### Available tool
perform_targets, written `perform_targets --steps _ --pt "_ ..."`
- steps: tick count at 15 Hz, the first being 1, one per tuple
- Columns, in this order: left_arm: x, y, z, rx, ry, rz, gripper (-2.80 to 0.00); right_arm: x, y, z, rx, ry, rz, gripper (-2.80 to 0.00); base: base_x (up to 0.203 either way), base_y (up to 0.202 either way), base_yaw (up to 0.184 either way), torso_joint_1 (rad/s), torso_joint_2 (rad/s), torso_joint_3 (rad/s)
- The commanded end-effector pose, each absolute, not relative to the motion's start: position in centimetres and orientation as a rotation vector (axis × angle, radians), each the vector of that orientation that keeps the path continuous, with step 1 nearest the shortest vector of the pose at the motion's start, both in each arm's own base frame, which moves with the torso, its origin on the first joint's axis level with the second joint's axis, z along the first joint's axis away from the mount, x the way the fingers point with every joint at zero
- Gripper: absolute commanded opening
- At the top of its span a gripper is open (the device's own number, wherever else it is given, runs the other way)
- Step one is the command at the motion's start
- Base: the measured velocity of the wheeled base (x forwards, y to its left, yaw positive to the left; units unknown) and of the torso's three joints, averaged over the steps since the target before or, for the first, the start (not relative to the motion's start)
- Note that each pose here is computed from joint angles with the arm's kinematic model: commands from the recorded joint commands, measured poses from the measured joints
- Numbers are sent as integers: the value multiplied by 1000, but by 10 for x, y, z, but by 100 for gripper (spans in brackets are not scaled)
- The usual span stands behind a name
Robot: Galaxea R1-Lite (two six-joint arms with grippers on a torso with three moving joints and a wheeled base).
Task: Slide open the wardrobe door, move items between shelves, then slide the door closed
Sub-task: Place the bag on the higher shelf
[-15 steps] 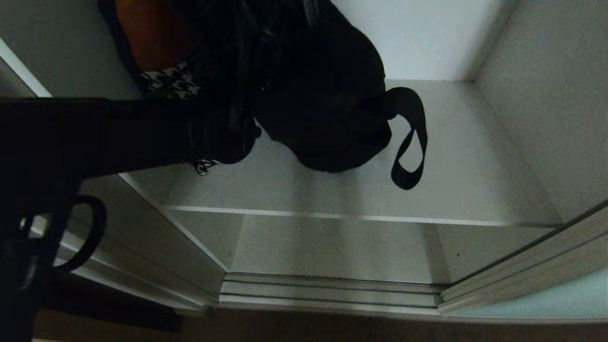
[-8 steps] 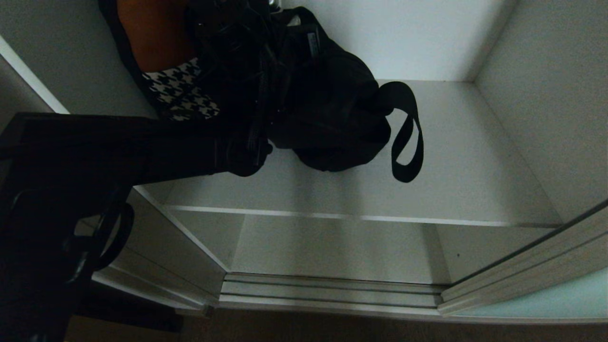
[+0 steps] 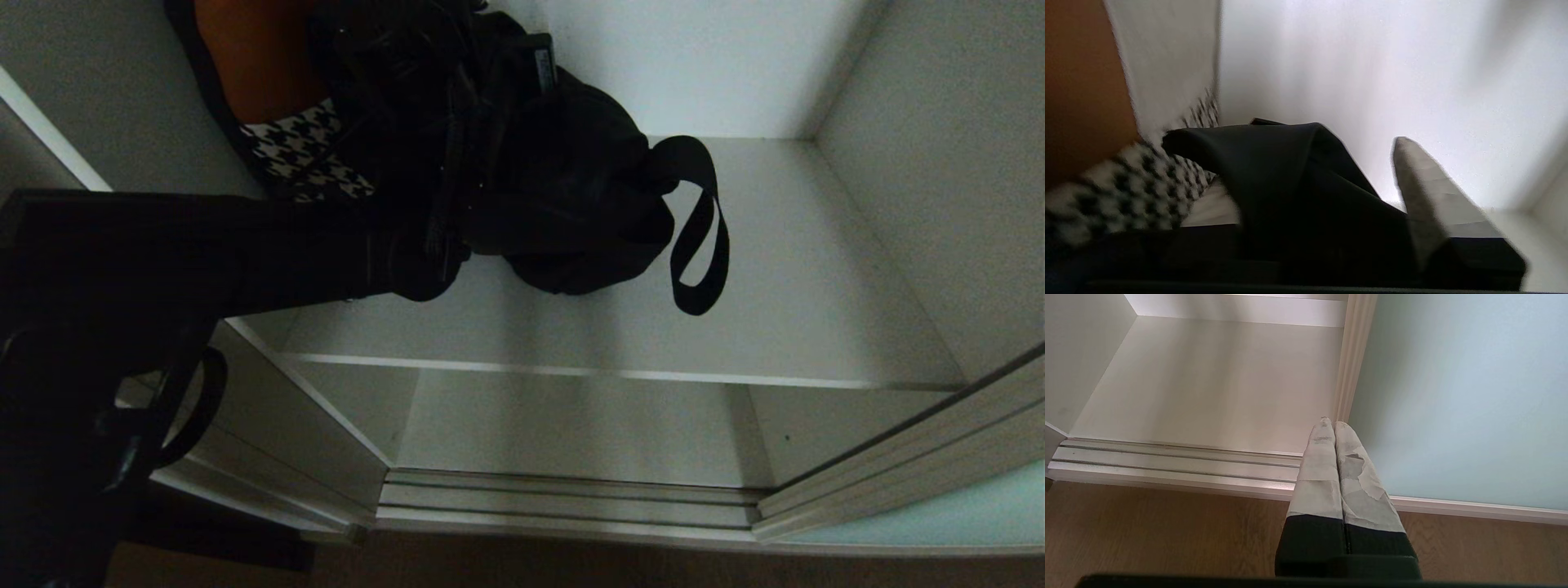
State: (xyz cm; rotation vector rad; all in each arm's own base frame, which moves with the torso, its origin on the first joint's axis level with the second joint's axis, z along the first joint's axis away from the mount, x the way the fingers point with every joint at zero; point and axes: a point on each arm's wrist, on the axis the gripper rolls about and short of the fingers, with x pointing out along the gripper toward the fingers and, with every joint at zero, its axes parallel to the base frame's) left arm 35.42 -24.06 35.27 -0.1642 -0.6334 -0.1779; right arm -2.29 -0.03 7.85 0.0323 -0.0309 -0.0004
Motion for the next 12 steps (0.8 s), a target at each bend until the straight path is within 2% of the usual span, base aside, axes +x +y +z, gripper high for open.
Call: perform_targets --steps 1,5,12 --pt "335 -228 379 -194 -694 -170 0 -23 0 79 32 -34 1 -280 0 0 0 0 0 0" --pt "321 -226 392 -200 -730 -195 0 -23 0 79 32 -32 1 -280 0 0 0 0 0 0" --pt "279 -225 422 -187 -894 -174 0 -23 0 79 32 -32 1 -280 0 0 0 0 0 0"
